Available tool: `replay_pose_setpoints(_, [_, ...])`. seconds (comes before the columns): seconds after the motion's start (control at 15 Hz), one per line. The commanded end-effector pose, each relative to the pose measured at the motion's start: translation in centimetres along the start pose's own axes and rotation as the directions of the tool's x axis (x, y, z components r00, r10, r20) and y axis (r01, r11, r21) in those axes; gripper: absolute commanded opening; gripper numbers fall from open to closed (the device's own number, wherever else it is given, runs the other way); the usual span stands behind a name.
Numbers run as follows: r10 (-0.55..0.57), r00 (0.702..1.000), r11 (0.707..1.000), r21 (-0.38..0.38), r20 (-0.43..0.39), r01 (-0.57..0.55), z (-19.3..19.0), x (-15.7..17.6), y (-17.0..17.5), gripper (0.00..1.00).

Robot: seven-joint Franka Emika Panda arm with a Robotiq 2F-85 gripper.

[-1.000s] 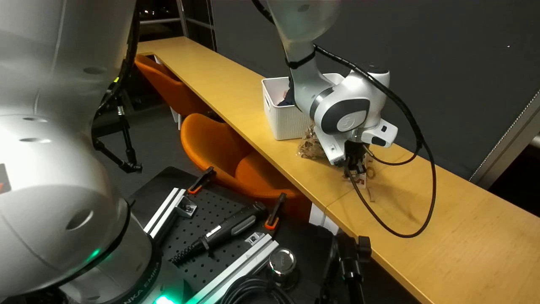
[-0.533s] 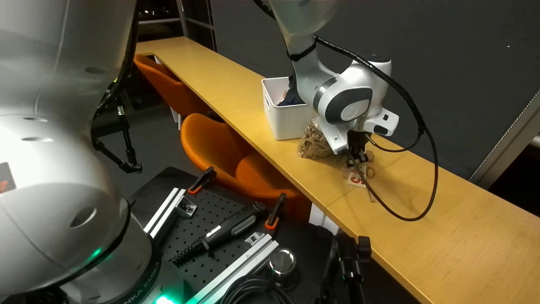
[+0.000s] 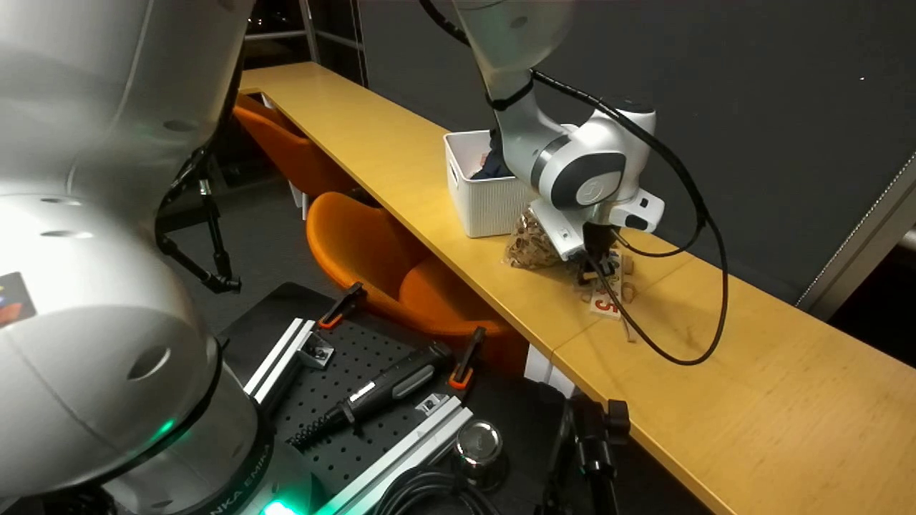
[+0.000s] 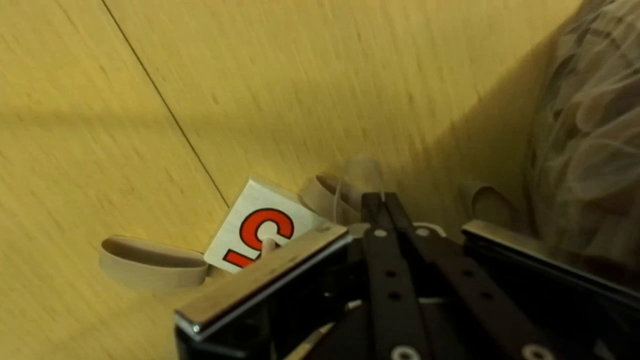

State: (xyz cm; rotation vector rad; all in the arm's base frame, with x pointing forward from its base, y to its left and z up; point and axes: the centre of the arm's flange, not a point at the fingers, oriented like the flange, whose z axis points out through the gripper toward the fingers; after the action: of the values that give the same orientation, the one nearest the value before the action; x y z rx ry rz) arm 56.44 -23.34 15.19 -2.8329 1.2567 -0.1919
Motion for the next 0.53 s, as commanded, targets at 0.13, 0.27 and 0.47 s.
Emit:
replay_pose_setpoints(0.13, [0.002,1.000,1.000,-0.012,0.027,-0.002,1.24,0.59,0.07,0.27])
replay_pose_setpoints(0.27, [0.006,1.000,1.000,-0.016,0.021,-0.005,1.04,0.61,0.25,0.40])
replay_pose_setpoints(0.47, [0.010,1.000,1.000,-0.024,0.016,-0.010,0.88,0.80,0.50,0.62])
